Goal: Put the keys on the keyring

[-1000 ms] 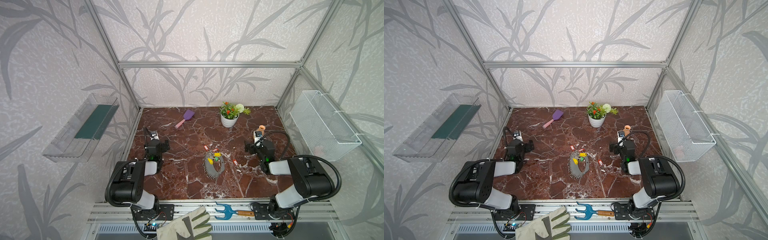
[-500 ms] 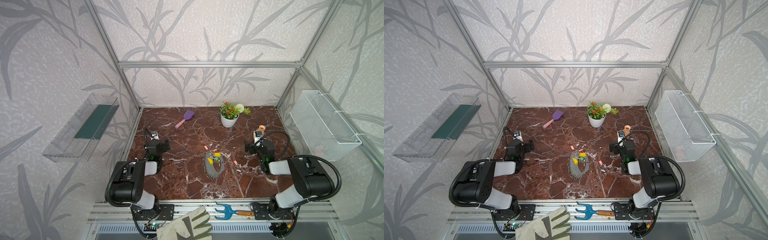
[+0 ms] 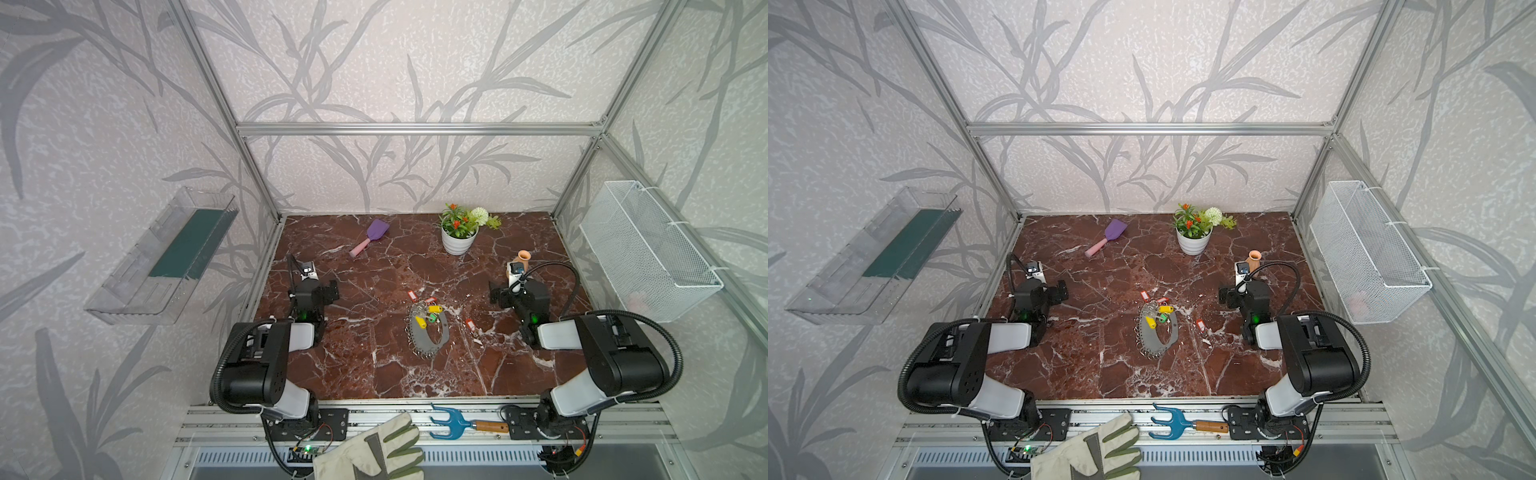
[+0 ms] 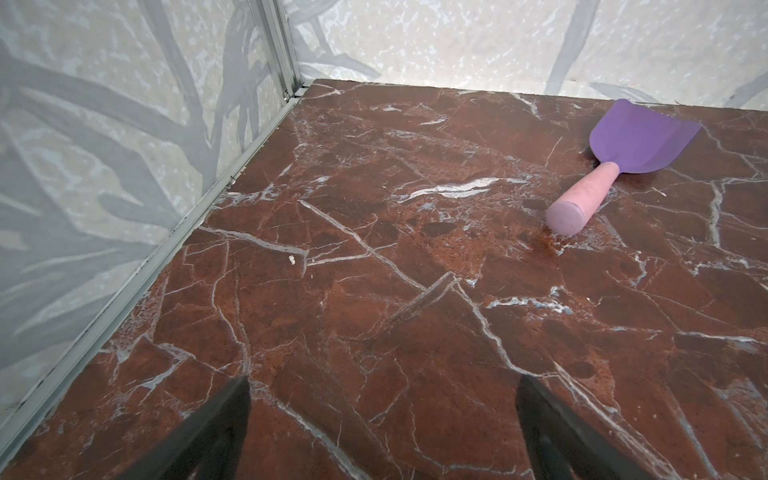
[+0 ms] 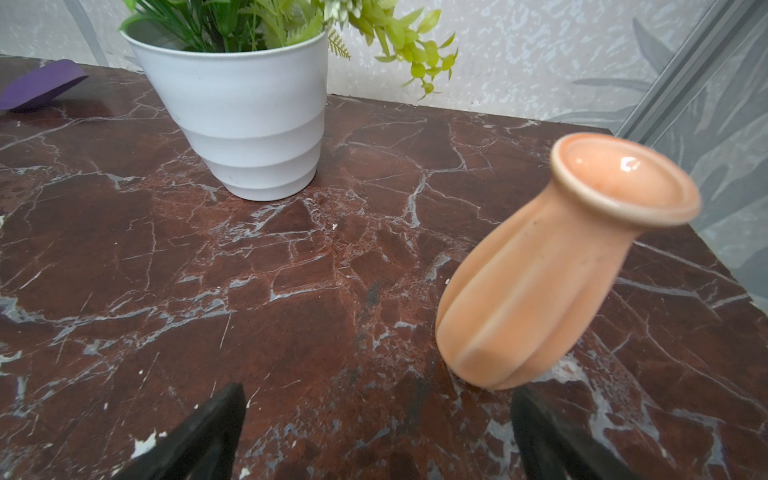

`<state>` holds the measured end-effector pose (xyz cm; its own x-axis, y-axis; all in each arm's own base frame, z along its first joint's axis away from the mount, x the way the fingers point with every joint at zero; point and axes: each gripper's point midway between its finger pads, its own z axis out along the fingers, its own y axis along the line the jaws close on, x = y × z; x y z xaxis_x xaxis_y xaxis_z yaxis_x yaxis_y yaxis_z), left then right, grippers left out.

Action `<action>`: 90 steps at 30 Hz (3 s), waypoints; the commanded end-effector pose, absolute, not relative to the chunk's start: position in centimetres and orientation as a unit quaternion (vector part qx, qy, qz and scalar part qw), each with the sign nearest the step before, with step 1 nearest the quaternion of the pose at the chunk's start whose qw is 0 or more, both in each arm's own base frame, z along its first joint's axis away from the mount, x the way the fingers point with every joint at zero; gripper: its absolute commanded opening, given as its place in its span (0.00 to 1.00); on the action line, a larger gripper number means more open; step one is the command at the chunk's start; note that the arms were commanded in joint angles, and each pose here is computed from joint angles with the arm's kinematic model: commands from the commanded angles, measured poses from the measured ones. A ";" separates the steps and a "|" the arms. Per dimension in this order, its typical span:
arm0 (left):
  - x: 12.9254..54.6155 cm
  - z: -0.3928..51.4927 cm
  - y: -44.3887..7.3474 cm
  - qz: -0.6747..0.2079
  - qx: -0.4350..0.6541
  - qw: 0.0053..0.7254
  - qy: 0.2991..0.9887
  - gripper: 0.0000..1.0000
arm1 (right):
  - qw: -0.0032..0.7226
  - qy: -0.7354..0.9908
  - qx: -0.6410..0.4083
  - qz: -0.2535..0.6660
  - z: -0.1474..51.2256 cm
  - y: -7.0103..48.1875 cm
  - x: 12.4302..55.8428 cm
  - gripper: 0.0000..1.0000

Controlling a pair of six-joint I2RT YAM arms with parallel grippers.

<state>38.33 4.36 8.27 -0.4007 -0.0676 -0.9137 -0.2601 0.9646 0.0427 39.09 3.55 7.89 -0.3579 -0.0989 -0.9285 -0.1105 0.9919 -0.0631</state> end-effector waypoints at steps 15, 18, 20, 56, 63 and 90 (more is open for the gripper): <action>36.4 15.9 7.6 0.160 -0.253 0.527 0.795 0.99 | 0.630 0.769 0.105 -0.013 20.8 0.0 36.9 0.99; 34.0 15.8 7.6 0.100 -0.381 0.480 0.784 0.99 | 0.627 0.763 0.155 0.037 21.9 0.1 36.1 0.99; 33.0 15.0 6.2 0.035 -0.437 0.460 0.772 0.99 | 0.626 0.747 0.207 0.084 21.9 -0.2 35.3 0.99; 27.7 5.8 -24.6 -0.206 0.204 0.302 0.908 0.38 | 0.343 0.890 -0.048 0.295 12.2 17.8 27.2 1.00; 28.0 3.5 -24.2 -0.150 0.205 0.284 0.925 0.32 | 0.344 0.885 -0.056 0.309 12.6 18.2 26.9 1.00; 29.6 3.4 -24.9 -0.082 0.247 0.284 0.923 0.32 | 0.331 0.883 -0.060 0.327 12.0 18.5 26.1 1.00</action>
<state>29.56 -24.95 3.78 -0.7216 0.3691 -0.5857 0.4847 0.8734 -0.0468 26.34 18.24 12.02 -0.7741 0.1097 -0.6235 -0.3101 0.7930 0.5245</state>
